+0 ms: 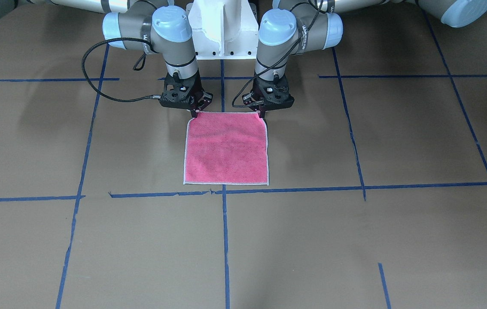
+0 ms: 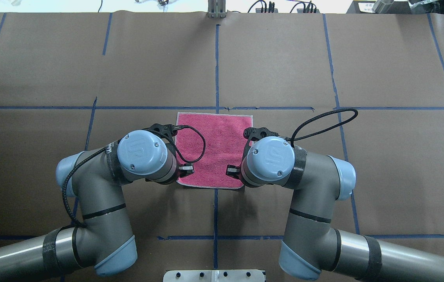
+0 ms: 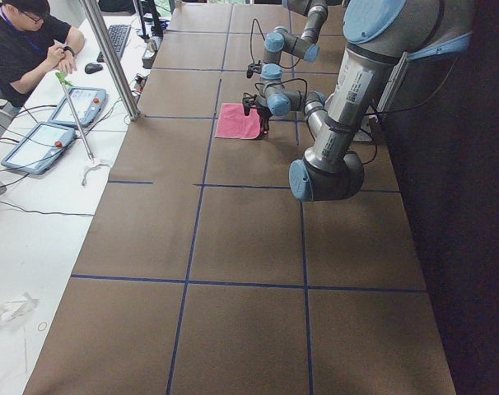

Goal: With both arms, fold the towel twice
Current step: 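Lift the near edge with both grippers and fold it over the far edge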

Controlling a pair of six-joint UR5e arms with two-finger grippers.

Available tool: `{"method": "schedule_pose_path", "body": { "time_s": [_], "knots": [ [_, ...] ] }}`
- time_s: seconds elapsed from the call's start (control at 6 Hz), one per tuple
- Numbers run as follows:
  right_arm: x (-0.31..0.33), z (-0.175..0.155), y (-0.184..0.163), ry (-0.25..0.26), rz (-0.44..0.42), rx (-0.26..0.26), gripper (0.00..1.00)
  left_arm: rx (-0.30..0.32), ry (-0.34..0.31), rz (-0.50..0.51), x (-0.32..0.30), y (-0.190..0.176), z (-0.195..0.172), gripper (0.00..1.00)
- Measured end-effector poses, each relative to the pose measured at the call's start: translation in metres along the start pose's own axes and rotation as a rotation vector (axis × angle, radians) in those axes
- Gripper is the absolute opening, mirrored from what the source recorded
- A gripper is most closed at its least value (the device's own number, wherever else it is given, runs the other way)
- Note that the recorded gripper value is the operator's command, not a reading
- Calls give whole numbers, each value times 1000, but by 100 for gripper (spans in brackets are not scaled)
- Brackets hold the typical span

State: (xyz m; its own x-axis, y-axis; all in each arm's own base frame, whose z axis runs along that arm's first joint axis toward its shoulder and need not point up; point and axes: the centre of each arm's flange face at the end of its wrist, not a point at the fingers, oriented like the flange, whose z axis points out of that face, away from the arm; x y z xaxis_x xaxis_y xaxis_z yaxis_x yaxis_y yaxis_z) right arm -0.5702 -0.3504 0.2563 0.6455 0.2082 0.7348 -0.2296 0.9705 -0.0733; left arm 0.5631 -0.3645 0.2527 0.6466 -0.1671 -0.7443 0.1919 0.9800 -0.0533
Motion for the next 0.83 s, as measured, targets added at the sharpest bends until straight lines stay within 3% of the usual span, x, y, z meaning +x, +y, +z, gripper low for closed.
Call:
{"method": "schedule_pose_path", "body": {
  "time_s": [0.33, 0.83],
  "knots": [
    [-1, -29, -3, -10, 7, 3, 0, -2, 31, 5, 4, 3, -16, 0],
    [4, -93, 6, -42, 5, 0, 0, -40, 81, 14, 7, 23, -99, 0]
  ]
}}
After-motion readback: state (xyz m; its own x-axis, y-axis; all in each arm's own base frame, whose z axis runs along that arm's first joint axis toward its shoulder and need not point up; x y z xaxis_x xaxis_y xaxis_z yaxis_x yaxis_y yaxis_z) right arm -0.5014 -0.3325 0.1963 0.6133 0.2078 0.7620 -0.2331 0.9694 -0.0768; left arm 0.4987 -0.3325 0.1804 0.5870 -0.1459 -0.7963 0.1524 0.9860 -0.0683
